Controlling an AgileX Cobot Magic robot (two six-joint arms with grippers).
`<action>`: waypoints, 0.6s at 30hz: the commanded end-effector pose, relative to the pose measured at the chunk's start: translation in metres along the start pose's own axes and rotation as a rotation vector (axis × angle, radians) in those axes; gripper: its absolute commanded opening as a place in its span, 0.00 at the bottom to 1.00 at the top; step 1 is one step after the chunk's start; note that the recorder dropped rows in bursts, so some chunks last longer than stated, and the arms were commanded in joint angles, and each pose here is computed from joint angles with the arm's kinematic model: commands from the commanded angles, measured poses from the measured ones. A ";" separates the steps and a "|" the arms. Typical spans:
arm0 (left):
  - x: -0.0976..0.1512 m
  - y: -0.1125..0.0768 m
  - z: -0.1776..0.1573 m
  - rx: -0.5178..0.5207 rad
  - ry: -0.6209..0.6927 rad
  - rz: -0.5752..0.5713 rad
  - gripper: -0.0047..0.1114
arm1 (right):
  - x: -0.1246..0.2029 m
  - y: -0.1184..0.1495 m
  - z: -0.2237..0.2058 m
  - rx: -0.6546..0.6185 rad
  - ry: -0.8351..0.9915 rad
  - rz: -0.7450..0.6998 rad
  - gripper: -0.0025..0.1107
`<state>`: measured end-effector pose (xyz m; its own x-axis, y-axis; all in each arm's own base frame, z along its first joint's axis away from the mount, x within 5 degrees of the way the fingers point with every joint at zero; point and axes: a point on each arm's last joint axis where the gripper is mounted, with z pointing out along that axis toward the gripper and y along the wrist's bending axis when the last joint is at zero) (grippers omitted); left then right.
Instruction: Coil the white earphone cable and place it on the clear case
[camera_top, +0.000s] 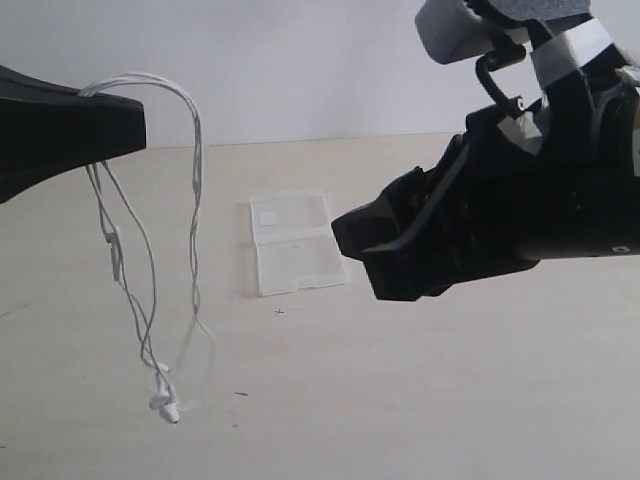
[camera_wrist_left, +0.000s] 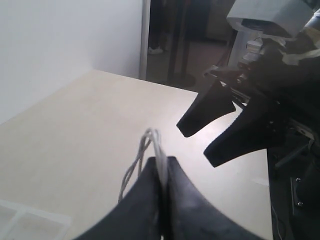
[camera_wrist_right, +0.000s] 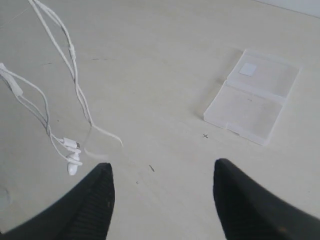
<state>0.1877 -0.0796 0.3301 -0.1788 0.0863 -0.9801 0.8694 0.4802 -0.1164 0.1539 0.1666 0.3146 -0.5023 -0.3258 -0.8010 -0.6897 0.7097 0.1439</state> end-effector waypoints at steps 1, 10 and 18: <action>-0.006 -0.001 -0.002 -0.006 -0.033 -0.001 0.04 | 0.000 0.000 0.000 -0.003 -0.005 -0.012 0.52; -0.012 -0.001 -0.002 0.000 -0.105 0.017 0.04 | -0.005 0.008 0.000 -0.086 -0.067 -0.031 0.52; -0.016 -0.001 -0.003 -0.006 -0.148 0.007 0.04 | -0.007 0.012 0.021 -0.143 -0.080 -0.029 0.52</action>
<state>0.1898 -0.0797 0.3395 -0.1339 -0.0087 -0.9910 0.8652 0.4866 -0.1212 0.1550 0.1844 0.3149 -0.4517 -0.2962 -0.8416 -0.7686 0.6081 0.1985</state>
